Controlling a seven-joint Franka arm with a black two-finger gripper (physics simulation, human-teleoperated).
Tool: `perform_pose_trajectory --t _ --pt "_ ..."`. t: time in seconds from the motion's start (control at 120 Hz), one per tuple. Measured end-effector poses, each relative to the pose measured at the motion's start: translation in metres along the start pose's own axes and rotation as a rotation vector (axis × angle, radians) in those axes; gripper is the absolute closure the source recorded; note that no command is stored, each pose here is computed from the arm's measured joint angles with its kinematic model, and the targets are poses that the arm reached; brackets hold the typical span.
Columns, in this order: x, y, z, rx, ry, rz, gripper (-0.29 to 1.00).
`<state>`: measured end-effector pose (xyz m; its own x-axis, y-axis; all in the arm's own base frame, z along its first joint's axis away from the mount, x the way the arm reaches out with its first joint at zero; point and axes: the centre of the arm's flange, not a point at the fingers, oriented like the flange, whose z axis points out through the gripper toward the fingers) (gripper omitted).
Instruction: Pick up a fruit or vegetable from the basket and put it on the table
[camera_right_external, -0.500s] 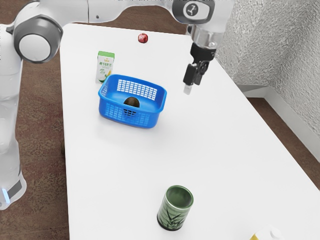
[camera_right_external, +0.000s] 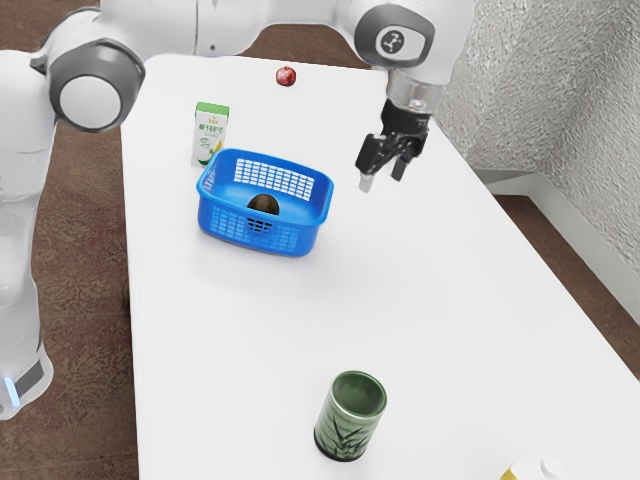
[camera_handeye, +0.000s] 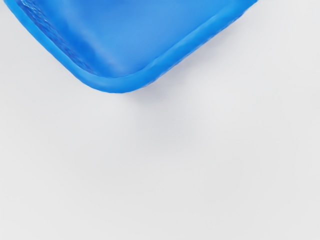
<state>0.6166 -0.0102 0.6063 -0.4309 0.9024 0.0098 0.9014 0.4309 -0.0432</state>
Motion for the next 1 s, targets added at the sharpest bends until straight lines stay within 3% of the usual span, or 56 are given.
perform_pose_trajectory --t 0.15,0.242,0.575,0.767,1.0 --pt "0.012 0.013 -0.01 -0.106 0.025 0.298 0.0" --pt "0.053 -0.021 0.003 -0.12 0.053 0.436 0.0" --pt "0.147 -0.048 0.028 -0.239 0.081 0.731 0.0" --pt "0.172 -0.08 0.042 -0.25 0.077 0.836 0.0" --pt "0.196 -0.093 0.083 -0.209 0.003 0.865 0.0"
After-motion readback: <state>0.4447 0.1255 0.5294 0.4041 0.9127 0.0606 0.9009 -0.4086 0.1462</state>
